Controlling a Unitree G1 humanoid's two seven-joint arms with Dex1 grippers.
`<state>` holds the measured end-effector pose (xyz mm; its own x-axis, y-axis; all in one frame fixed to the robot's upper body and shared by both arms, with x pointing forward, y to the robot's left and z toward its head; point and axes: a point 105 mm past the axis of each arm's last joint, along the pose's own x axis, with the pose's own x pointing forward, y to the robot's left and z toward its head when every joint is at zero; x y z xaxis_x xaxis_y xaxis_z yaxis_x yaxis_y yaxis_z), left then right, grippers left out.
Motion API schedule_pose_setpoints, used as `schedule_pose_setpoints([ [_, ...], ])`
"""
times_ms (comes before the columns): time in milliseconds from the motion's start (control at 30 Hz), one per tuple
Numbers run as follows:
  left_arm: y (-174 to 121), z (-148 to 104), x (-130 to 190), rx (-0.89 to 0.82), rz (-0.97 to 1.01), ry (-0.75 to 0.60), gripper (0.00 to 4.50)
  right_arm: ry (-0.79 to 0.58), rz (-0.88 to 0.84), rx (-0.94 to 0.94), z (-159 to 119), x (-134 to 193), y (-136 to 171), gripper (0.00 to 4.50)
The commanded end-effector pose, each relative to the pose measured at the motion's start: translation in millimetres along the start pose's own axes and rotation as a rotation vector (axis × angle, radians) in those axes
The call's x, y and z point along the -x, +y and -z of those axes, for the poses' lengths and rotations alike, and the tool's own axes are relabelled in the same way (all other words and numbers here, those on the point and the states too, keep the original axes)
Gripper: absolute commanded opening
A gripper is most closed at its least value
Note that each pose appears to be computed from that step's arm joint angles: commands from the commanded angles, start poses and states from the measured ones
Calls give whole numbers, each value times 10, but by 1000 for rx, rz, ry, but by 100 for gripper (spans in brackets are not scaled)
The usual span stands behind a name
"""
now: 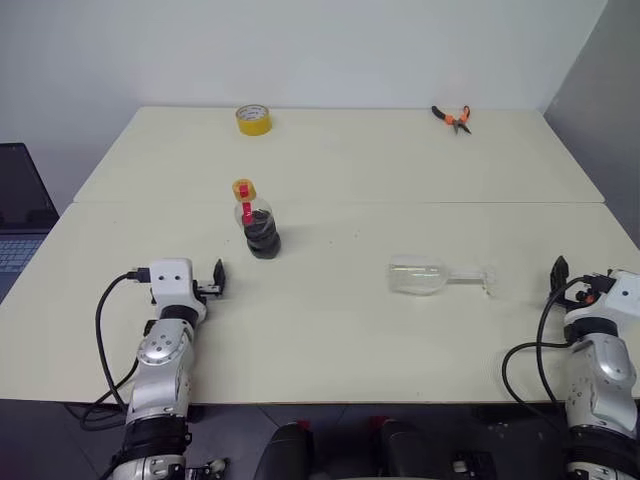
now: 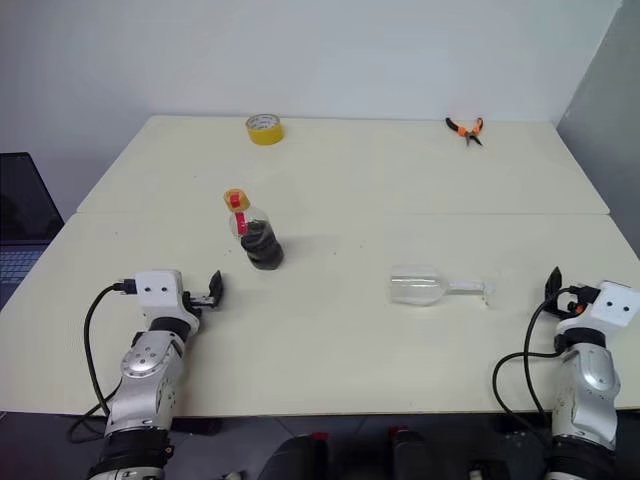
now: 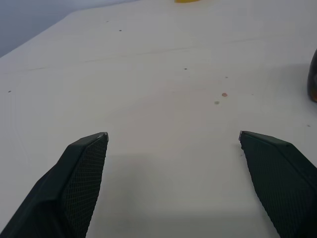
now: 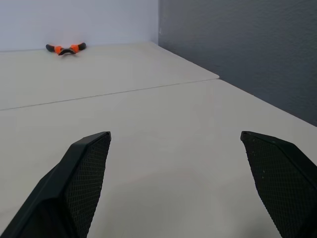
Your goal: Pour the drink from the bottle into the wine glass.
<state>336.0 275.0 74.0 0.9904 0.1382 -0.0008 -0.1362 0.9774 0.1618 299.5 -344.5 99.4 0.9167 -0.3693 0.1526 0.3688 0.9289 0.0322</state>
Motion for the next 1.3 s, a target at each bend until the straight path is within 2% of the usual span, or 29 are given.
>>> schedule_pose_setpoints([
  [33, -10, -137, -22, -45, 10, -64, 448, -35, -8, 3, -89, -14, 8, 450],
  [267, 7, -114, -17, -49, 13, -50, 448, -35, -14, 9, -89, -10, 17, 450],
  [400, 0, -215, 34, -42, 62, -103, 448, -45, -31, 14, -116, 12, 23, 450],
  [533, 63, -297, 85, -64, 65, -132, 448, -131, -93, 28, -398, 61, 124, 450],
  [633, -2, -384, 121, -48, 115, -161, 448, -182, -243, 16, -662, 140, 403, 450],
  [733, -47, -413, 132, -53, 135, -172, 448, -184, -411, 14, -794, 252, 694, 450],
  [833, -134, -422, 131, -41, 181, -177, 448, -171, -691, 22, -947, 492, 1169, 450],
  [1000, -201, -439, 94, -8, 230, -176, 448, -82, -1049, 57, -975, 914, 1649, 450],
  [1167, -399, -487, 85, 15, 334, -185, 448, -21, -1259, 82, -952, 1154, 1954, 450],
  [1300, -524, -542, 124, 18, 396, -208, 448, -24, -1311, 74, -964, 1187, 2071, 450],
])
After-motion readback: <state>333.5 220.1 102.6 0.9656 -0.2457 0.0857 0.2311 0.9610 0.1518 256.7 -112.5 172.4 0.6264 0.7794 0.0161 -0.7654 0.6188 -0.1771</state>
